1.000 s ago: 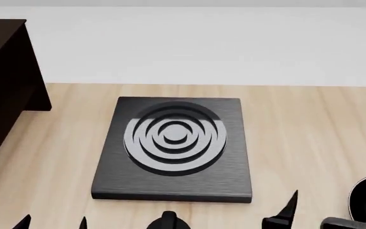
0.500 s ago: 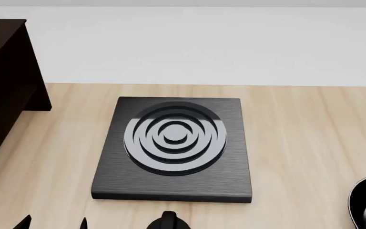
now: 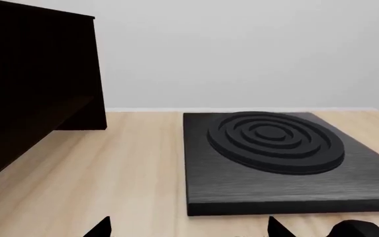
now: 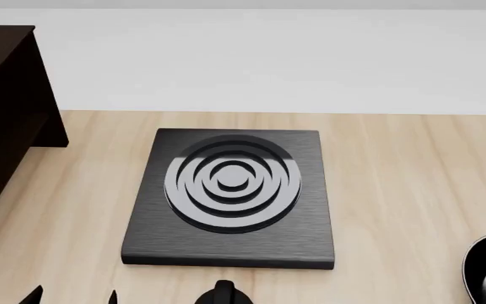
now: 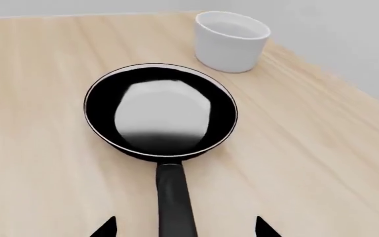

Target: Put the frying pan on the cabinet shelf.

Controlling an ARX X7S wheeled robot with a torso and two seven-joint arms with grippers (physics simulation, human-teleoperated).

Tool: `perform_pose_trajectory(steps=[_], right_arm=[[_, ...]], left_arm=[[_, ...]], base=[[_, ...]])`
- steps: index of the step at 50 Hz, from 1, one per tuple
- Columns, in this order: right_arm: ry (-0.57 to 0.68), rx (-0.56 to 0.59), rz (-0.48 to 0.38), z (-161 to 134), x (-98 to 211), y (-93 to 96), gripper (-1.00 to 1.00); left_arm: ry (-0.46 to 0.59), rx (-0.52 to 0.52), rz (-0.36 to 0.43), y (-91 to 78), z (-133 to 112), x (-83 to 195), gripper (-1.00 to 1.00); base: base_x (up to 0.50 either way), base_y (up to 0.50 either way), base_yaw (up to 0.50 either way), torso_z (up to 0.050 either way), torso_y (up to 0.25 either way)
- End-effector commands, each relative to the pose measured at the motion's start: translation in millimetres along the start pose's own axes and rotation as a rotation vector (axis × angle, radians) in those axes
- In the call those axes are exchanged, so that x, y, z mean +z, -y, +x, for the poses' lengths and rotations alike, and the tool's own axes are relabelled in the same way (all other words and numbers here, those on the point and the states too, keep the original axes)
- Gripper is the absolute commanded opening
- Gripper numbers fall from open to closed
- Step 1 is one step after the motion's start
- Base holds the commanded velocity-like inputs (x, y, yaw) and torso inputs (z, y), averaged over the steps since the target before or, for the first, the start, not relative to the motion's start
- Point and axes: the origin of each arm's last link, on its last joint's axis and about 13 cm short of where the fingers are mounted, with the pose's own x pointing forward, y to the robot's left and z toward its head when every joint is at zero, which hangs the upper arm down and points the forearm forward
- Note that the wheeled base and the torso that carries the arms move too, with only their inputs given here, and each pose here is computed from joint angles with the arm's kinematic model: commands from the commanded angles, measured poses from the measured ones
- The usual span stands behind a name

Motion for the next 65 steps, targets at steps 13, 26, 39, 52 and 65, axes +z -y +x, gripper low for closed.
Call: perform_pose_trajectory(steps=[13, 26, 39, 52, 65], right_arm=[[-0.118, 0.083, 0.034, 35.8, -0.6, -4.6, 1.0], [-0.158, 0.044, 0.012, 44.9, 5.2, 9.7, 1.0], [-0.236, 0.062, -0.002, 54.7, -9.8, 10.5, 1.0], [-0.276, 0.092, 0.001, 64.3, -14.3, 6.8, 1.0], [-0.285, 0.11, 0.006, 64.9, -17.7, 6.6, 1.0]], left_arm=[[0.003, 0.004, -0.002, -0.4, -0.1, 1.4, 1.0], [0.001, 0.002, 0.002, 0.1, -0.4, 1.7, 1.0], [-0.002, -0.001, 0.006, 0.5, -0.2, 0.5, 1.0], [-0.004, 0.003, 0.012, 0.2, 0.0, -0.7, 1.0], [-0.004, 0.003, 0.015, 0.2, 0.1, -1.0, 1.0]], base=[[0.0, 0.0, 0.0, 0.0, 0.0], [0.0, 0.0, 0.0, 0.0, 0.0], [0.0, 0.0, 0.0, 0.0, 0.0], [0.0, 0.0, 0.0, 0.0, 0.0], [0.0, 0.0, 0.0, 0.0, 0.0]])
